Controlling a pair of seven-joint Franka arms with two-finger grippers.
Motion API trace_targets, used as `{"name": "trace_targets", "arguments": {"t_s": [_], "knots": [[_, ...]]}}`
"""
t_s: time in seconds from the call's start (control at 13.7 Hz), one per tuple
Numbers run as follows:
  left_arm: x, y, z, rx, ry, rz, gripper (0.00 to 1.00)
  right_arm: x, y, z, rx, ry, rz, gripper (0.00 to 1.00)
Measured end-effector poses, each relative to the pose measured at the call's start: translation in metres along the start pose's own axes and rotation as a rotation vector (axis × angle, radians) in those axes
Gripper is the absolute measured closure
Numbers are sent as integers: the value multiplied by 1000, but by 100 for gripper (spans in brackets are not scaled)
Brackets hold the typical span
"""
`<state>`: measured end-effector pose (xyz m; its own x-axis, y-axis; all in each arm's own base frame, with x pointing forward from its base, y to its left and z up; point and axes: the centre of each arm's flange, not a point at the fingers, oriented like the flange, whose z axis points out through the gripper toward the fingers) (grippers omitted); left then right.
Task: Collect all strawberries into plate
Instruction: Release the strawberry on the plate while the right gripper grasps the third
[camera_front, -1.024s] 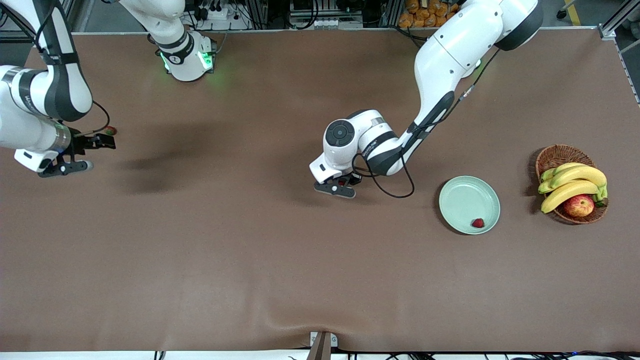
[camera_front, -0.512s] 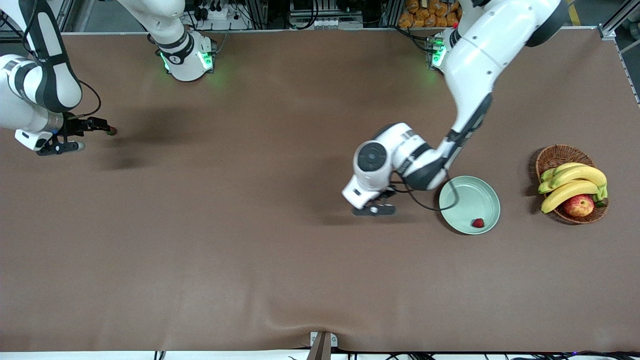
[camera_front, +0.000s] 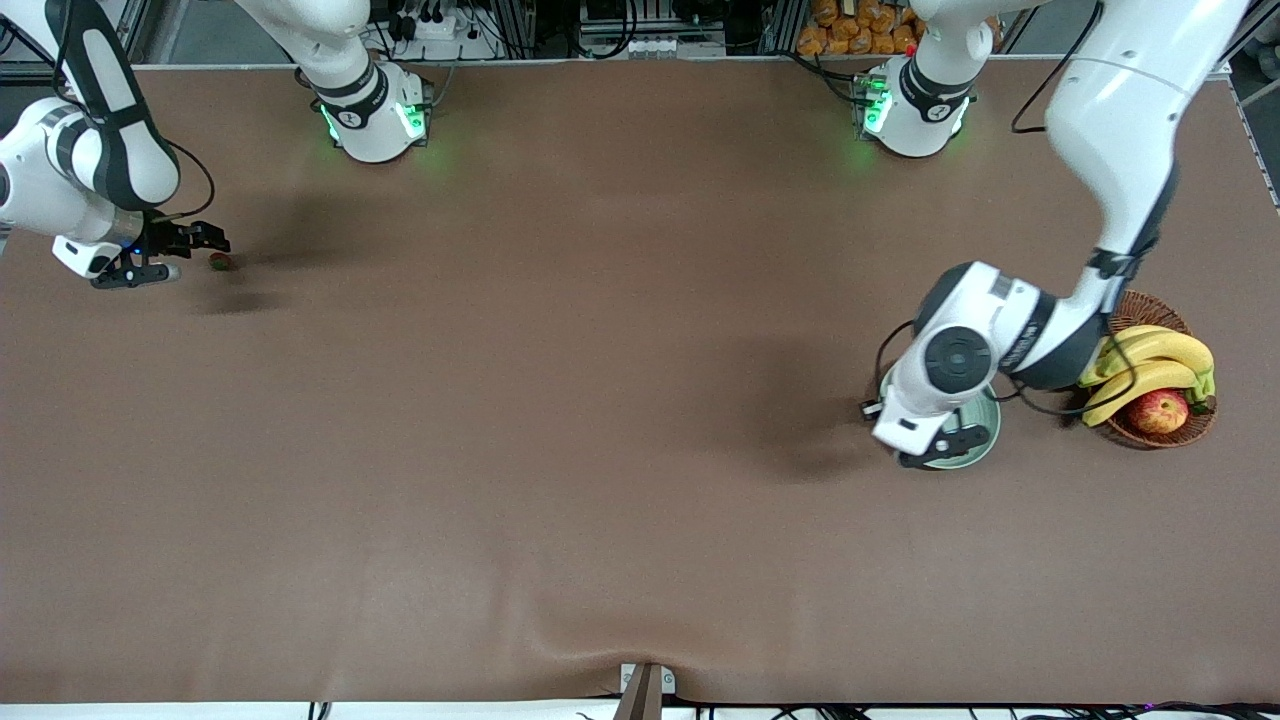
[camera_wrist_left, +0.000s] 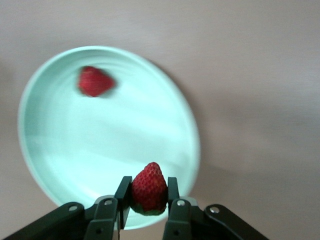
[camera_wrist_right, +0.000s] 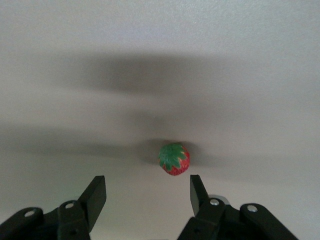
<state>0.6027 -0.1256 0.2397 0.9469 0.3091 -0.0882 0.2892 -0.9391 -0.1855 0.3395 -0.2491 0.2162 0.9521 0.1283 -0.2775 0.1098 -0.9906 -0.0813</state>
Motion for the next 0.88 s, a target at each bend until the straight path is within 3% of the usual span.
{"name": "trace_targets", "arguments": {"t_s": [0.15, 0.44, 0.51, 0.58, 0.73, 0.8, 0.88], "knots": [[8, -30, 2, -21, -16, -22, 67, 3, 1, 13, -2, 1, -2, 24], [5, -34, 19, -33, -39, -22, 67, 2, 6, 31, 3, -9, -13, 28], [7, -37, 22, -34, -45, -22, 67, 1, 8, 31, 3, -8, -13, 34], [8, -40, 24, -36, -48, -23, 60, 1, 9, 32, 1, -6, -14, 35], [11, -45, 25, -38, -49, -27, 41, 1, 13, 36, -7, 3, -26, 52], [11, -45, 25, -39, -49, -27, 32, 1, 14, 40, -4, -2, -31, 52], [10, -44, 24, -40, -48, -25, 21, 0, 14, 44, -1, -7, -38, 59]]}}
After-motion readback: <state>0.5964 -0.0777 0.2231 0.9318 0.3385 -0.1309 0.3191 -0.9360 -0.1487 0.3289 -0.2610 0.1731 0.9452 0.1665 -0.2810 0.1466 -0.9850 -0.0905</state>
